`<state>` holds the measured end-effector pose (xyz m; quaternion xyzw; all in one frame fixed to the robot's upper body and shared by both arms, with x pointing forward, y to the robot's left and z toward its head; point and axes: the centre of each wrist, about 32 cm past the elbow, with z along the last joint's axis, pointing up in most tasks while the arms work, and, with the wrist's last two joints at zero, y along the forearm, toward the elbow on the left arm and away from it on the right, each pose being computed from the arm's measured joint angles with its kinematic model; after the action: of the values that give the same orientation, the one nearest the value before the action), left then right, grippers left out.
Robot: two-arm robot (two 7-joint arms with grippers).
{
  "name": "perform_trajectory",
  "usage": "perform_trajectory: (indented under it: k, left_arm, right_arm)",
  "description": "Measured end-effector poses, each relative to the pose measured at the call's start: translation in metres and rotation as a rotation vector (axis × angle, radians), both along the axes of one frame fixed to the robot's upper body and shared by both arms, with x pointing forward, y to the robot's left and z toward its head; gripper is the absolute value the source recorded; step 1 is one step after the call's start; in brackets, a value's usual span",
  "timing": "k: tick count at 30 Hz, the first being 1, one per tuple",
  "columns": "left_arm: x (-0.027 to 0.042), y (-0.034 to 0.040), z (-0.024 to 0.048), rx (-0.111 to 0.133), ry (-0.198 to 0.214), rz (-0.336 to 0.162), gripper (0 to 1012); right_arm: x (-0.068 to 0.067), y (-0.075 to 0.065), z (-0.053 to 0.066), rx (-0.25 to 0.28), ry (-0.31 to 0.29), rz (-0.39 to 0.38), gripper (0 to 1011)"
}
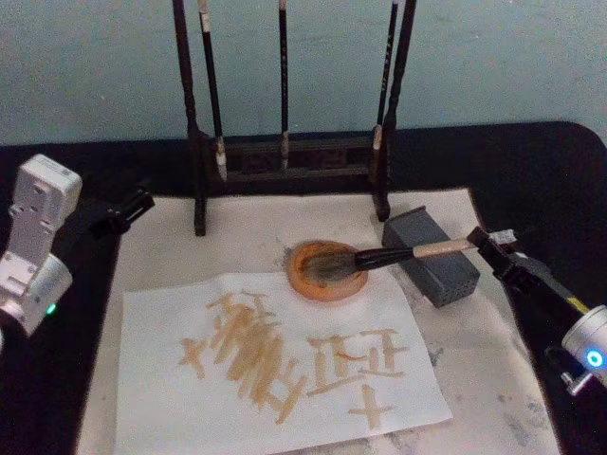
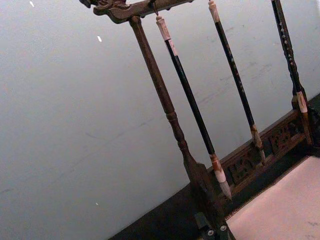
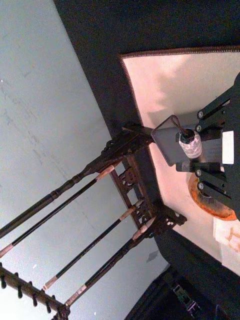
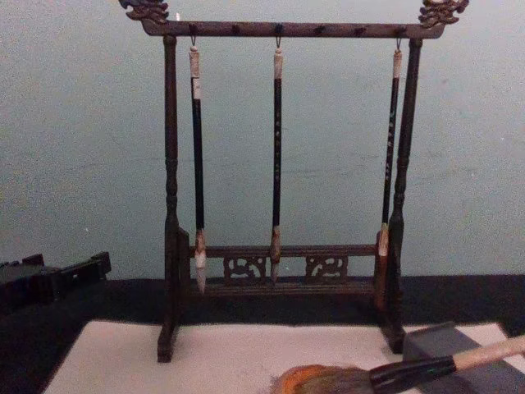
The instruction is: Pick up the brush from the inkstone, write on the paper, then place the brush back to its original position.
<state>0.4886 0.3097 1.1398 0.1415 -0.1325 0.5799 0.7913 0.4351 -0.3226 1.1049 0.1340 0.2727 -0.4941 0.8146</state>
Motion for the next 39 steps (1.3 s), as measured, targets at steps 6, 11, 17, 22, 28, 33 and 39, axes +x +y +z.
perform_trajectory:
  k: [6, 11, 17, 22, 28, 33, 39]
  left_arm:
    - [0.0000, 0.0000, 0.0000, 0.000, 0.000, 0.000, 1002]
    - [0.0000, 0.0000, 0.0000, 0.000, 0.000, 0.000, 1002]
    - [0.0000, 0.0000, 0.0000, 0.000, 0.000, 0.000, 1002]
    - [0.0000, 0.0000, 0.0000, 0.000, 0.000, 0.000, 1002]
    - [0.0000, 0.0000, 0.0000, 0.000, 0.000, 0.000, 1000]
    - [0.0000, 0.0000, 0.0000, 0.000, 0.000, 0.000, 1000]
    - [0.0000, 0.0000, 0.0000, 0.000, 0.000, 0.000, 1002]
  right_arm:
    - [0.000, 0.001, 0.002, 0.000, -0.010, 0.008, 229]
    - [-0.001, 0.002, 0.006, 0.002, -0.024, 0.020, 218]
    - [-0.002, 0.004, 0.012, 0.006, -0.046, 0.037, 190]
    - [-0.004, 0.006, 0.017, 0.007, -0.066, 0.048, 173]
    - [-0.008, 0.008, 0.025, 0.003, -0.100, 0.073, 171]
    - [-0.010, 0.013, 0.031, -0.006, -0.122, 0.102, 171]
    - [-0.012, 0.019, 0.038, -0.029, -0.146, 0.134, 170]
